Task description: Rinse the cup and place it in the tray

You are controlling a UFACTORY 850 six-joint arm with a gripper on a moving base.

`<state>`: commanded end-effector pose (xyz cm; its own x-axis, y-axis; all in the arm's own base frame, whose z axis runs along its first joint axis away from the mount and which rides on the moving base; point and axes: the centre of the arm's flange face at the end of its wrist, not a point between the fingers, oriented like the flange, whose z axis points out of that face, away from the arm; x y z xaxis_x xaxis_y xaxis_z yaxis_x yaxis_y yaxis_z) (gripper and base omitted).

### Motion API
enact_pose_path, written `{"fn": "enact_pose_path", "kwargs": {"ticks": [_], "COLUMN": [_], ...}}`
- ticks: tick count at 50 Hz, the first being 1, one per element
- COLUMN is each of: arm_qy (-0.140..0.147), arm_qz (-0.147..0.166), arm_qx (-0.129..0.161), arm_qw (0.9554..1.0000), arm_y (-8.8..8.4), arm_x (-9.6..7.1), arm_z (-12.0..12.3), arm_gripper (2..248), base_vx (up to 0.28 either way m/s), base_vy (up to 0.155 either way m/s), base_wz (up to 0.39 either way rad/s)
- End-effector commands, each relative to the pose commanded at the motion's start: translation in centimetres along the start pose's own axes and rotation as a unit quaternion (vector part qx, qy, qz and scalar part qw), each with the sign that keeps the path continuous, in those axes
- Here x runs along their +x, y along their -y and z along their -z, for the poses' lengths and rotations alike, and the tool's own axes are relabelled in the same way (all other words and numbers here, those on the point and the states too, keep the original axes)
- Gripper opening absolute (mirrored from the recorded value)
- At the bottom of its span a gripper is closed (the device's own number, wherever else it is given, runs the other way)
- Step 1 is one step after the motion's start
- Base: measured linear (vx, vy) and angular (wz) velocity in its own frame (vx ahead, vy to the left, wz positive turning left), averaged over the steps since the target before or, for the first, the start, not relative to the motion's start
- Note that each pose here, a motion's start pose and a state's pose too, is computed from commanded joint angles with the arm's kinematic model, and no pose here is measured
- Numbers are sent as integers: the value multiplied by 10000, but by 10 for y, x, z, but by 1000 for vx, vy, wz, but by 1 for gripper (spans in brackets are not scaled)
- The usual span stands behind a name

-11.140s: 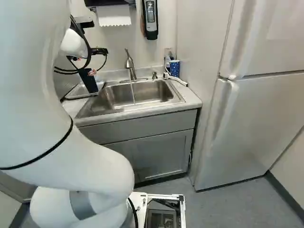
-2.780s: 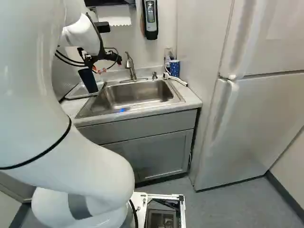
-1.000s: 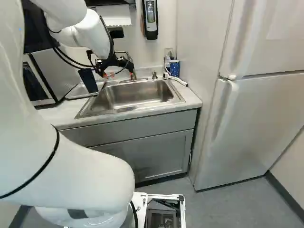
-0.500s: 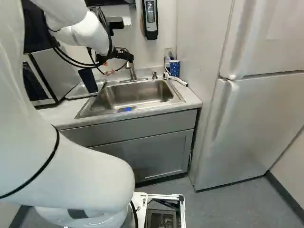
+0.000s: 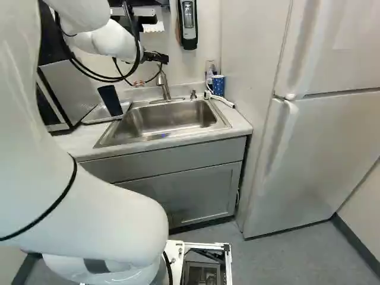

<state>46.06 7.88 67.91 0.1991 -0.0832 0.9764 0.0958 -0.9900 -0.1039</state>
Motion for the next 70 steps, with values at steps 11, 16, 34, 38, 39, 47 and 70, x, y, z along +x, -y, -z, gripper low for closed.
{"fn": "enact_pose_path", "kwargs": {"ticks": [11, 16, 34, 38, 39, 47, 70], "arm_qy": [-305, -296, -274, -272, -272, -274, -97], "arm_qz": [-94, -91, -76, -72, -71, -68, -50], "arm_qx": [-73, -61, 23, 46, 52, 74, 209], "arm_qw": [9995, 9995, 9996, 9996, 9996, 9996, 9997], "arm_y": [1, 3, 15, 19, 20, 24, 43], "arm_x": [11, 13, 19, 20, 21, 23, 24], "arm_z": [-22, -32, -70, -78, -80, -96, -140], "arm_gripper": [247, 247, 247, 247, 247, 247, 247], "base_vx": [0, 0, 0, 0, 0, 0, 0], "base_vy": [0, 0, 0, 0, 0, 0, 0], "base_wz": [0, 0, 0, 0, 0, 0, 0]}}
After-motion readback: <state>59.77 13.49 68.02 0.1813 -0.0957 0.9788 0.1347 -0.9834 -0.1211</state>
